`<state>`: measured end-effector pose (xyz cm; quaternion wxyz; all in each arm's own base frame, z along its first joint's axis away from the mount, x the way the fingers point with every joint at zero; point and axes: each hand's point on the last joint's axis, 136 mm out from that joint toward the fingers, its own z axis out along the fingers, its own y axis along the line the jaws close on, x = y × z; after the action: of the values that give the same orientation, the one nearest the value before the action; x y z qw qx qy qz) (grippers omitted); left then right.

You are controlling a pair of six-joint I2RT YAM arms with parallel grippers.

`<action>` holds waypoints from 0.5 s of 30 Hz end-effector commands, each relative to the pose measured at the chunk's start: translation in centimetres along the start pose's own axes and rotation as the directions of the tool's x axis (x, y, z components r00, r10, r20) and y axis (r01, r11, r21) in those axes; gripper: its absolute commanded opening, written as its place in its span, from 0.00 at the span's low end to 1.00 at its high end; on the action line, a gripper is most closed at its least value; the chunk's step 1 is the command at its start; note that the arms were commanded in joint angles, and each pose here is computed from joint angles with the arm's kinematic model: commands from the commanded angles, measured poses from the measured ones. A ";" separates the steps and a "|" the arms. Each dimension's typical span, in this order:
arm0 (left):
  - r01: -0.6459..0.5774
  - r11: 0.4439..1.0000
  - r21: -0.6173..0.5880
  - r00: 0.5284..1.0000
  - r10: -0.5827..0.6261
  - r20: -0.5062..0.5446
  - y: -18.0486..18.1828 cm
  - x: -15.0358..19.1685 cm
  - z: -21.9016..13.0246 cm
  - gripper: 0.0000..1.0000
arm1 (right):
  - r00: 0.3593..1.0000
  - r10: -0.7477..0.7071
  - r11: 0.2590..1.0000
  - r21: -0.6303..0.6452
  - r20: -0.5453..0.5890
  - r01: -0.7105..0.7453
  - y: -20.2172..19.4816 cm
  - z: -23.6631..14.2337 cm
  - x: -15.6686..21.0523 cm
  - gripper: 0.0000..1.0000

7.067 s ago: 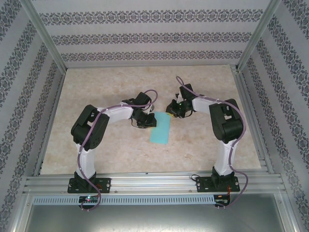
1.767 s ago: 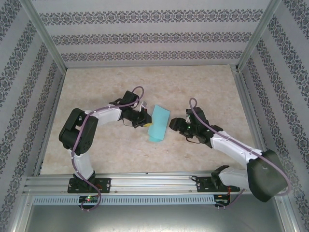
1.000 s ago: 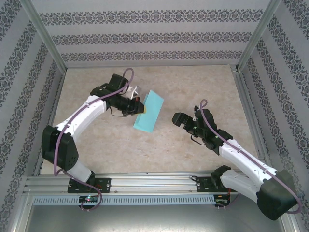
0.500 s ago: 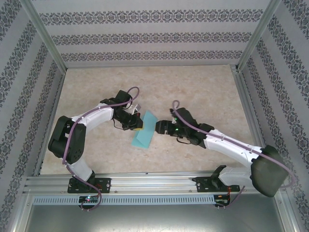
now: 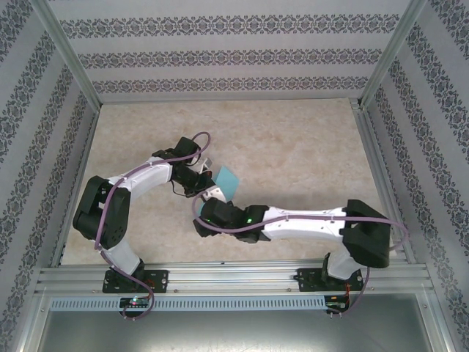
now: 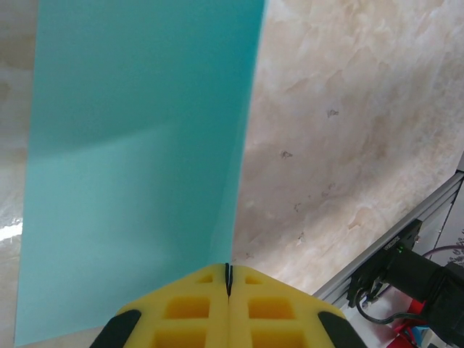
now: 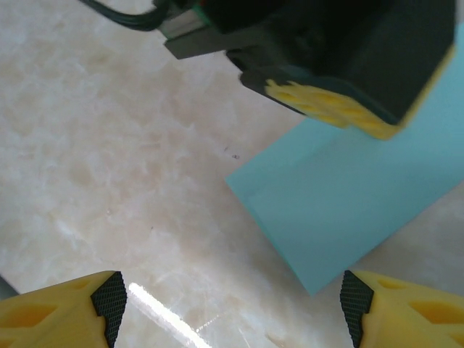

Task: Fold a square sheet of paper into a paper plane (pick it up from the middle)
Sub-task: Fold the triangle a second time at the center of the table.

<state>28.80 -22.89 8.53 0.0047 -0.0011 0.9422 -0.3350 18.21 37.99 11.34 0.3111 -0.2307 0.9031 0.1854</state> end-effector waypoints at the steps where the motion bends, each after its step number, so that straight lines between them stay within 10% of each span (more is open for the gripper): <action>1: 0.004 1.000 -0.006 1.000 -0.004 0.001 -0.1 0.6 -0.2 0.01 | 0.998 -0.032 0.987 0.158 0.046 0.025 -1.0 0.3 -1.2 0.80; 15: 0.009 1.000 -0.005 1.000 -0.009 0.006 -0.2 0.6 -0.4 0.01 | 0.999 -0.029 0.967 0.254 0.041 0.018 -1.5 3.3 -0.7 0.63</action>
<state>28.71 -22.74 8.46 0.0049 -0.0049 0.9433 -0.3319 20.33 38.77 8.74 0.3440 -0.2140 0.9105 0.0832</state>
